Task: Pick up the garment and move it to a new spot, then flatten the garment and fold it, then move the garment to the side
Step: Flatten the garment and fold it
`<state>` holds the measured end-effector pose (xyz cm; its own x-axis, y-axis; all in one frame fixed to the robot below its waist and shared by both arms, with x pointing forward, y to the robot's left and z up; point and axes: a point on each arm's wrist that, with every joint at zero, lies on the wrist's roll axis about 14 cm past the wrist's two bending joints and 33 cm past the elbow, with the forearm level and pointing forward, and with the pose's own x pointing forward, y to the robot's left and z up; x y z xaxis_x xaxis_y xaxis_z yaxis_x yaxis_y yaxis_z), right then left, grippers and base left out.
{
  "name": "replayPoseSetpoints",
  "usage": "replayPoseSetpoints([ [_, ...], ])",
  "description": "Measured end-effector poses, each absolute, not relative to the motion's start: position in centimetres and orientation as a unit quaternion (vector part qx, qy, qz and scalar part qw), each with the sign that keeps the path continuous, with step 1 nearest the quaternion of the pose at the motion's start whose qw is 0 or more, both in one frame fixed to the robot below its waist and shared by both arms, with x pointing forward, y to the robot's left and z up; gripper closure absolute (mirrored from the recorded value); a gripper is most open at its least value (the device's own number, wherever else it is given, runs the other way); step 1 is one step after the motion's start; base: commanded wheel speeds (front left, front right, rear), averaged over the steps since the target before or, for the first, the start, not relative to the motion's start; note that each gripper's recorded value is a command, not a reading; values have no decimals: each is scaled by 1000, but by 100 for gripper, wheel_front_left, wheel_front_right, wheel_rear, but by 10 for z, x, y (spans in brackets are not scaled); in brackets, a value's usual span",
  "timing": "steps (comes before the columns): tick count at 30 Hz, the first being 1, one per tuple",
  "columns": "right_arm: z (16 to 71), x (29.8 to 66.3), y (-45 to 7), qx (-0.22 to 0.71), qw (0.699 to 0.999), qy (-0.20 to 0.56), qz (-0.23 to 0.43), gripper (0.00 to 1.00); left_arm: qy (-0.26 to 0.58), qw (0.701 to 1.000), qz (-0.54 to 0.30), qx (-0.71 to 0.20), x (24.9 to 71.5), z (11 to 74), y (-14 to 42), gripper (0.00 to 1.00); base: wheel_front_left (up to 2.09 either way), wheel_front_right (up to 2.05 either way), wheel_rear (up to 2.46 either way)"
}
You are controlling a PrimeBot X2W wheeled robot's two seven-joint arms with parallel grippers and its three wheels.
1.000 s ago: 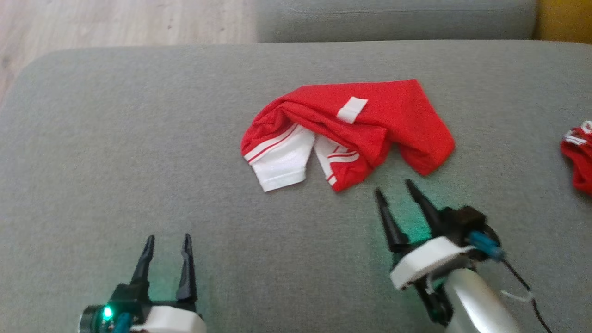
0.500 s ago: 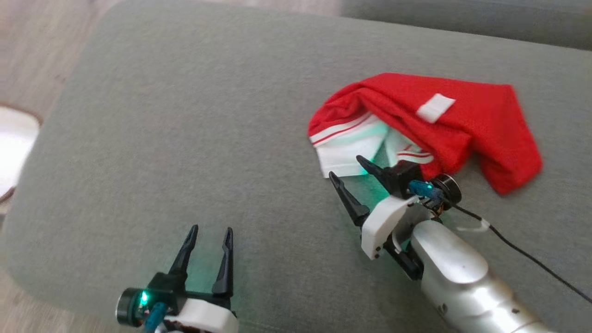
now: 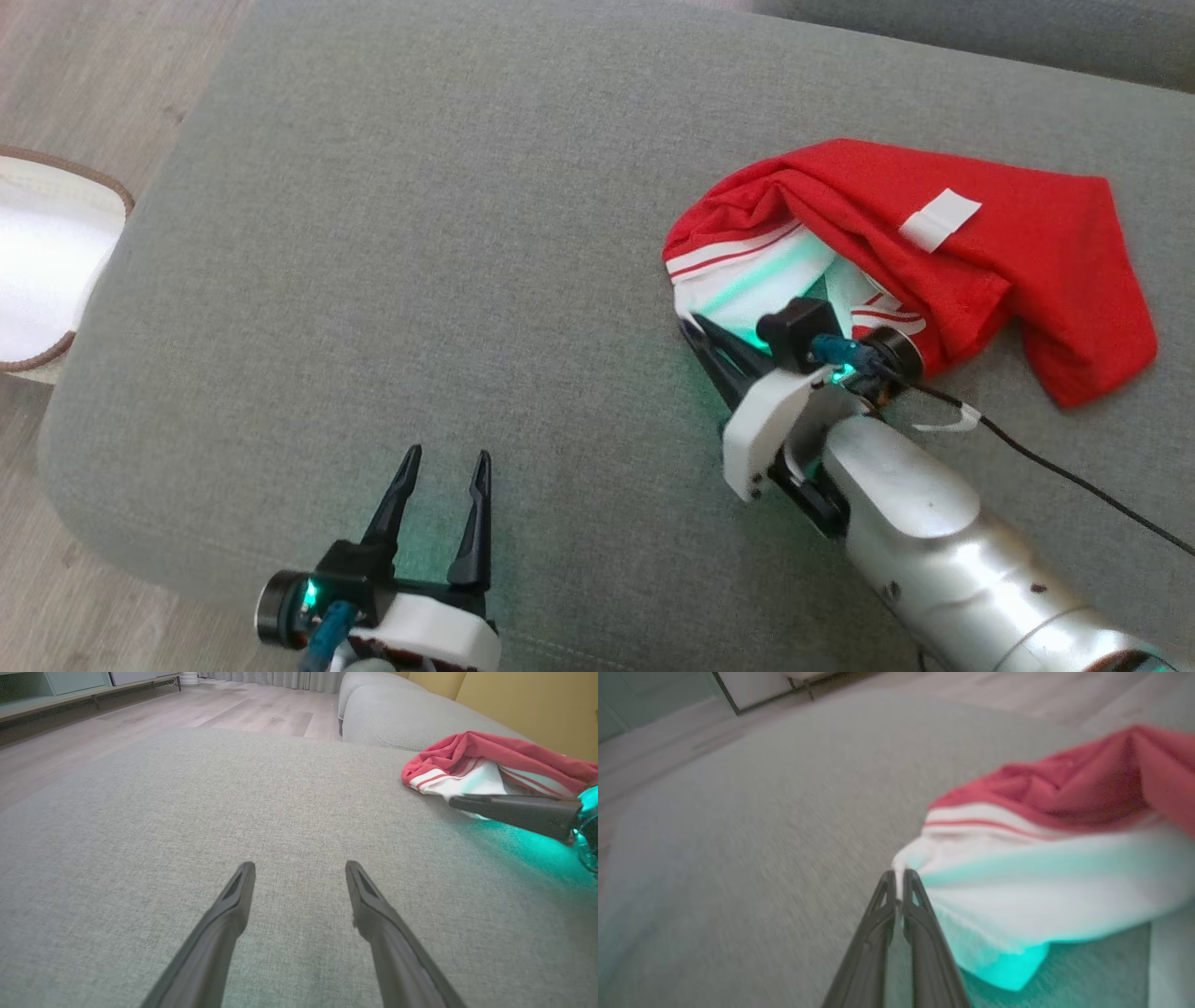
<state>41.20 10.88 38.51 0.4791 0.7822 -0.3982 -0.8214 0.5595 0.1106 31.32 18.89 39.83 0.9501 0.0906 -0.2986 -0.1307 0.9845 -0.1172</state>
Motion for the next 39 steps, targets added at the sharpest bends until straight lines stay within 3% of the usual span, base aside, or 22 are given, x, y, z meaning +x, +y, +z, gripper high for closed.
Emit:
replayPoseSetpoints([
  [4,448,420,142,16,859,111,499,100,141,986,54,-70,314,402,188,0,0,0,0],
  [9,612,451,181,107,838,-77,530,100,130,987,59,-70,314,408,192,0,0,0,0],
  [13,748,452,171,174,804,-223,523,100,123,988,66,-69,309,412,196,0,0,0,0],
  [17,816,460,134,214,797,-301,478,100,130,986,76,-72,298,407,200,0,0,0,0],
  [21,824,479,104,213,818,-316,431,100,138,985,72,-73,294,402,197,0,0,0,0],
  [25,783,511,62,201,867,-278,362,100,131,987,59,-72,302,405,193,0,0,0,0],
  [28,680,541,10,167,928,-169,287,100,131,988,42,-72,309,405,185,0,0,0,0],
  [31,544,539,-71,127,975,-15,184,100,133,988,24,-73,315,404,175,0,0,0,0],
  [32,502,528,-98,105,982,36,153,56,134,988,18,-71,317,403,173,0,0,0,0],
  [33,469,516,-124,91,985,78,123,0,136,988,13,-68,319,402,170,0,0,0,0],
  [36,428,493,-171,67,986,134,67,0,140,988,-4,-66,325,400,162,0,0,0,0],
  [39,440,498,-184,56,991,112,55,0,141,988,-16,-66,330,399,156,0,0,0,0],
])
